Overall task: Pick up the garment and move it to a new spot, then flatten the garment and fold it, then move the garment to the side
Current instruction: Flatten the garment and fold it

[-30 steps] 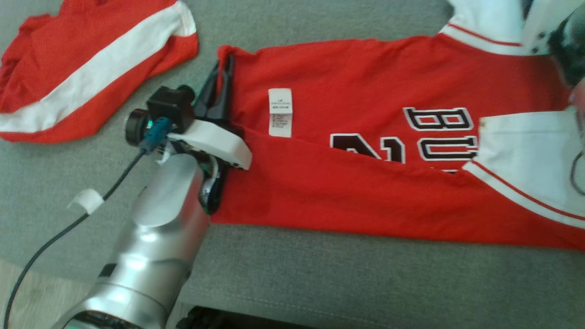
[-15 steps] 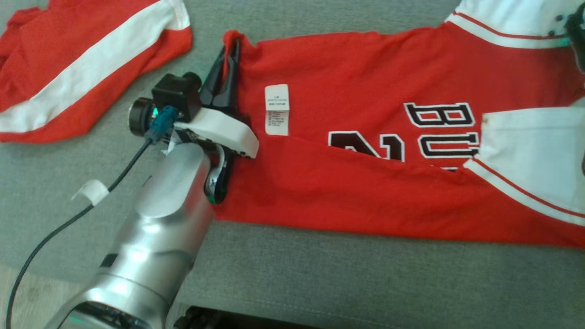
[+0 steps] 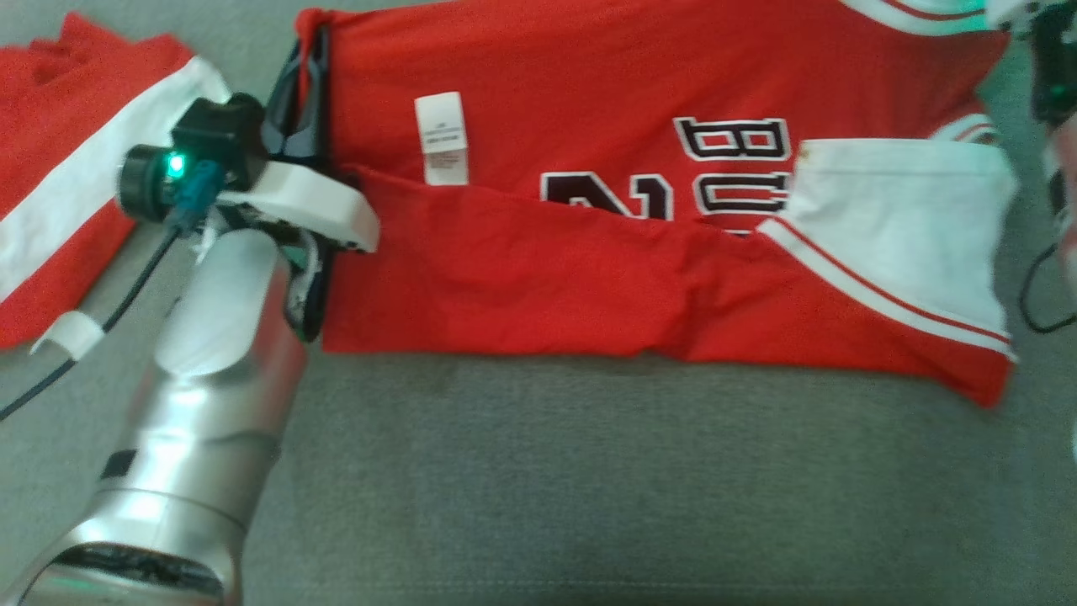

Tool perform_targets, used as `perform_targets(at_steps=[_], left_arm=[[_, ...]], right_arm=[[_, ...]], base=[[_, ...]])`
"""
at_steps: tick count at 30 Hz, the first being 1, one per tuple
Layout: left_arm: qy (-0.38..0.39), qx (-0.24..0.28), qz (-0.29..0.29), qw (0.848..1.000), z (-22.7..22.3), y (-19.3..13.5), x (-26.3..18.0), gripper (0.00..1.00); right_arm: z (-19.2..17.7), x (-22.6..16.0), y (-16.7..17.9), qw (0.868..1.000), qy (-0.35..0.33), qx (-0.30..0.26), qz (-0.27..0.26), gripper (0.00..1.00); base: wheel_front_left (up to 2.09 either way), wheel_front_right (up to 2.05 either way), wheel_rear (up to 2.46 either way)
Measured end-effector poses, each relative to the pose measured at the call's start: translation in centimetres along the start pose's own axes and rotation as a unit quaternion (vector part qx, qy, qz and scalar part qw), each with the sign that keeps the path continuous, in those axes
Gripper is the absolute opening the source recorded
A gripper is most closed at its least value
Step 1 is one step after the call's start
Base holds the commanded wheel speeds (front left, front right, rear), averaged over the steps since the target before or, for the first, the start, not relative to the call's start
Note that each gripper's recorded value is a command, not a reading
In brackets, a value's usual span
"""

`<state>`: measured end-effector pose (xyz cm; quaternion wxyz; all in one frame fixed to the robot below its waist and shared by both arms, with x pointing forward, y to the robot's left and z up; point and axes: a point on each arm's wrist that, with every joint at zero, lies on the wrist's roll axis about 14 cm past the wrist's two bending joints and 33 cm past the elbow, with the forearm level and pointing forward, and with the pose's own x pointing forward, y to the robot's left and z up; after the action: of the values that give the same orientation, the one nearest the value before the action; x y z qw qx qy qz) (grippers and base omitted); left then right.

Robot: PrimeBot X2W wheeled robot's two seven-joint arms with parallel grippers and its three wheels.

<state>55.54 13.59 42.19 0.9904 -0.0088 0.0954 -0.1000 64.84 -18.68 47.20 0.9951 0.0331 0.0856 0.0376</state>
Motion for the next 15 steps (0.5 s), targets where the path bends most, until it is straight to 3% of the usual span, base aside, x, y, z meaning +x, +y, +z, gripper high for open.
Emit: perform_targets(at_steps=[8, 15], left_arm=[[-0.009, 0.008, -0.013, 1.000, 1.1, -1.0, -1.0, 0.00], [0.023, -0.013, -0.008, 1.000, -1.8, -1.8, -5.2, 0.00]], right_arm=[[1.6, -4.4, -0.2, 0.998, -0.043, 0.042, 0.002, 0.00], [-2.4, -11.4, -0.3, 0.994, -0.025, 0.107, 0.005, 0.00]], base=[[0.00, 0.00, 0.00], [0.00, 0.00, 0.00]])
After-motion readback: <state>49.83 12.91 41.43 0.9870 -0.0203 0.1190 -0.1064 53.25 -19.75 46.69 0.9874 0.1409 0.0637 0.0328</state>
